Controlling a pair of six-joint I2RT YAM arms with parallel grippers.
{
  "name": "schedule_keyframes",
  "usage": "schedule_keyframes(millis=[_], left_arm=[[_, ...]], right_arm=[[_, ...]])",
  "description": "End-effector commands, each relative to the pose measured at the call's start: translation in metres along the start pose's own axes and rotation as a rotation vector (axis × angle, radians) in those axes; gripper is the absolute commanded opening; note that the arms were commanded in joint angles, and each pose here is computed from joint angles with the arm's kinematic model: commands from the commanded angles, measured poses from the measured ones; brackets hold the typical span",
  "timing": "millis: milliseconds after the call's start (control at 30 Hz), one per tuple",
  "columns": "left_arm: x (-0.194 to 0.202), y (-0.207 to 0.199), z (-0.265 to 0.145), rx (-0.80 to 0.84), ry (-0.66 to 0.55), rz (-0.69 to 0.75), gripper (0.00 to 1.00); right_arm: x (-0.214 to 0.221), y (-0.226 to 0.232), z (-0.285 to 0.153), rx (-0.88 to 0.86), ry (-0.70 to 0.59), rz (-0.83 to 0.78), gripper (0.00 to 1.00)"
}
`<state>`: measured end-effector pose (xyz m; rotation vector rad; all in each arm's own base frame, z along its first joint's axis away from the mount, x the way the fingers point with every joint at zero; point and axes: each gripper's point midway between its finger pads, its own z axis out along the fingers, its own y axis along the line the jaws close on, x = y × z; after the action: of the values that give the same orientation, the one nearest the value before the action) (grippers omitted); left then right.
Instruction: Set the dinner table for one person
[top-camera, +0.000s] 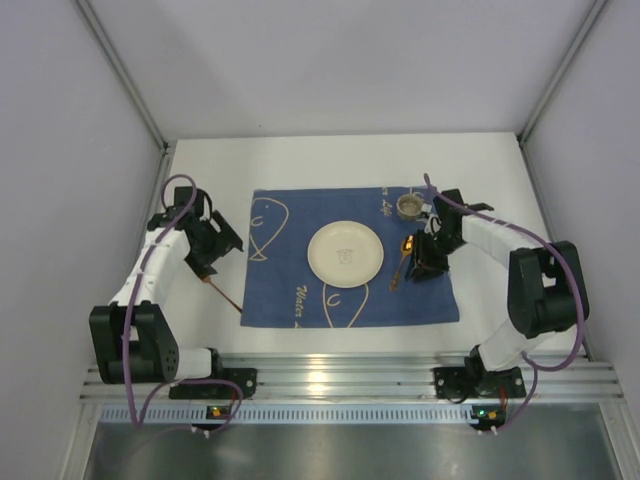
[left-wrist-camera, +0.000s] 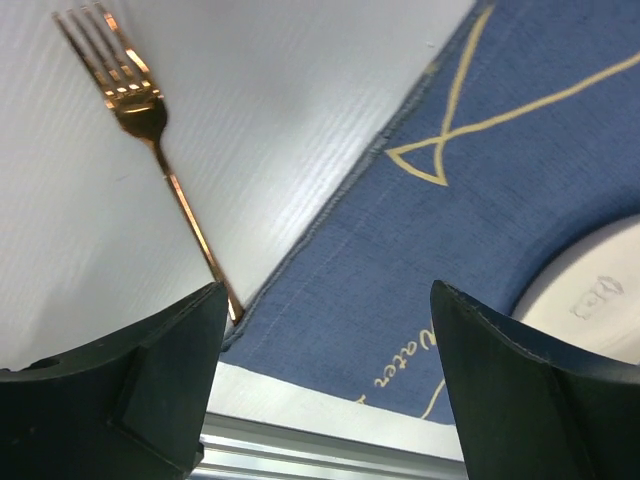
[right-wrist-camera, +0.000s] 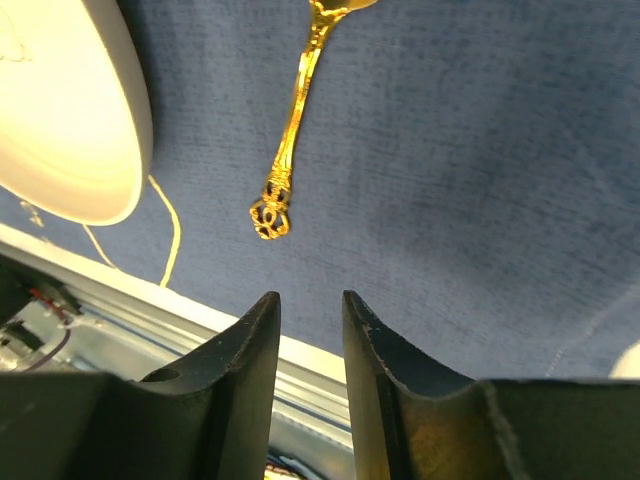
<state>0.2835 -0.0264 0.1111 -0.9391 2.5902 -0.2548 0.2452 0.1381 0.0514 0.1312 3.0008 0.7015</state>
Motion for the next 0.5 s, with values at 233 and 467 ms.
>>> schedule_keyframes(millis=[233,467], left_arm=[[0.023,0.067,0.017,-0.303,-0.009,-0.197,0.85],[0.033,0.077,0.039,-0.3,0.02,-0.25,0.82]], right_arm=[[-0.018,0.004,-0.041,0.081,-0.114,-0.053,0.35],[-0.019,0.004,-0.038,0.076,-0.104,-0.049,0.33]])
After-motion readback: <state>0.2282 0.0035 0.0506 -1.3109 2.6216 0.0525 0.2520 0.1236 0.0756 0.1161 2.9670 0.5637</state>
